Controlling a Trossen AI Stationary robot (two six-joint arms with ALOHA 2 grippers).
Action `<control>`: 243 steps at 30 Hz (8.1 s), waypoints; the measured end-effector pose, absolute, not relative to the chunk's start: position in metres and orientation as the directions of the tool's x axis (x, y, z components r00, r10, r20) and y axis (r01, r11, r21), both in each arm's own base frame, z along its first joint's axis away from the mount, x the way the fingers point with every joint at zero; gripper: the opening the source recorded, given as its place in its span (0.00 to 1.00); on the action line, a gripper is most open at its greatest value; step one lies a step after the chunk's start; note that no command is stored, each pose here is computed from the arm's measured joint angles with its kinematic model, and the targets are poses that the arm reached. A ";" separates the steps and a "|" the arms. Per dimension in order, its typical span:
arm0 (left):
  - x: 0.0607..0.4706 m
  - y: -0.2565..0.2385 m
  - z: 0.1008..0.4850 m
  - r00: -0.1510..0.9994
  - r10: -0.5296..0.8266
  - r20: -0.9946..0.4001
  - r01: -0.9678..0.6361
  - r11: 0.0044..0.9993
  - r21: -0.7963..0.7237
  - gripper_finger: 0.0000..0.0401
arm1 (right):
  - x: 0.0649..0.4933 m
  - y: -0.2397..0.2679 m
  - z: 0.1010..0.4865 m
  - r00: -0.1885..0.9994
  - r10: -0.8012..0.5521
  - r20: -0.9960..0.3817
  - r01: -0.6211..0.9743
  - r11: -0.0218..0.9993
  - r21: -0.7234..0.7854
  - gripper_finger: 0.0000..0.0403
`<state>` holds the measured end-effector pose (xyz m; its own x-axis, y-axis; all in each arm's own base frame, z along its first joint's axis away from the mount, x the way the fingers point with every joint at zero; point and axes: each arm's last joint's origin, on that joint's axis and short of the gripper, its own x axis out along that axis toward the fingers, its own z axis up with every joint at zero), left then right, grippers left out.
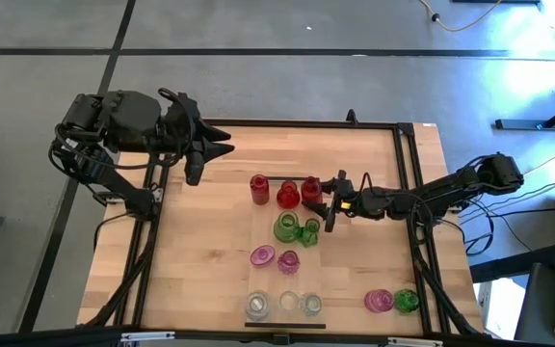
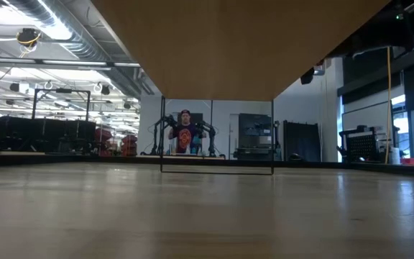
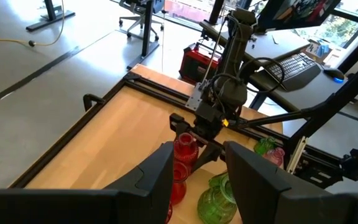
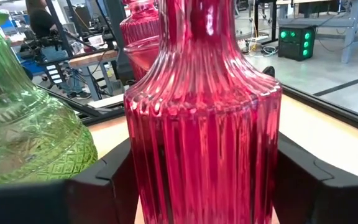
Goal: Sort vases onto shelf
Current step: Put the red vase on the shelf aligned with the other red vases, then put the pink vase on the shelf aligned with the other pink vases
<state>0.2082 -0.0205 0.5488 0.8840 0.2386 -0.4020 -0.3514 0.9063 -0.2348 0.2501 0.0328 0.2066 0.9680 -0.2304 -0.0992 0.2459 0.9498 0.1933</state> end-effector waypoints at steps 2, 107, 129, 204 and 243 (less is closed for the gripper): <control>0.208 -0.020 0.549 0.884 0.239 -0.402 -0.351 0.906 -0.235 0.35 | 0.250 0.033 0.206 0.968 -0.230 -0.100 0.246 0.950 0.194 0.62; 0.239 -0.053 0.439 0.473 0.197 -0.858 -0.447 0.894 -0.041 0.35 | 0.133 0.059 0.364 0.936 0.008 -0.351 0.140 0.908 0.395 0.60; 0.232 -0.088 0.425 0.473 0.226 -0.852 -0.454 0.891 -0.016 0.35 | 0.132 0.190 0.322 0.340 0.379 -0.861 0.102 0.895 0.434 0.43; 0.230 -0.093 0.425 0.476 0.213 -0.853 -0.411 0.912 -0.001 0.35 | 0.131 0.245 0.251 0.235 0.303 -0.924 0.379 0.847 0.374 0.43; 0.230 -0.092 0.425 0.484 0.244 -0.840 -0.422 0.906 0.020 0.35 | 0.153 0.219 0.237 0.225 0.060 -0.972 0.480 0.862 0.164 0.26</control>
<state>0.2300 -0.0922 0.4249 0.4840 0.2439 -0.8404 -0.4222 0.9063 0.0199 0.1527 0.2191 0.2368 0.2254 0.0597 -0.9724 0.4798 0.8619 0.1641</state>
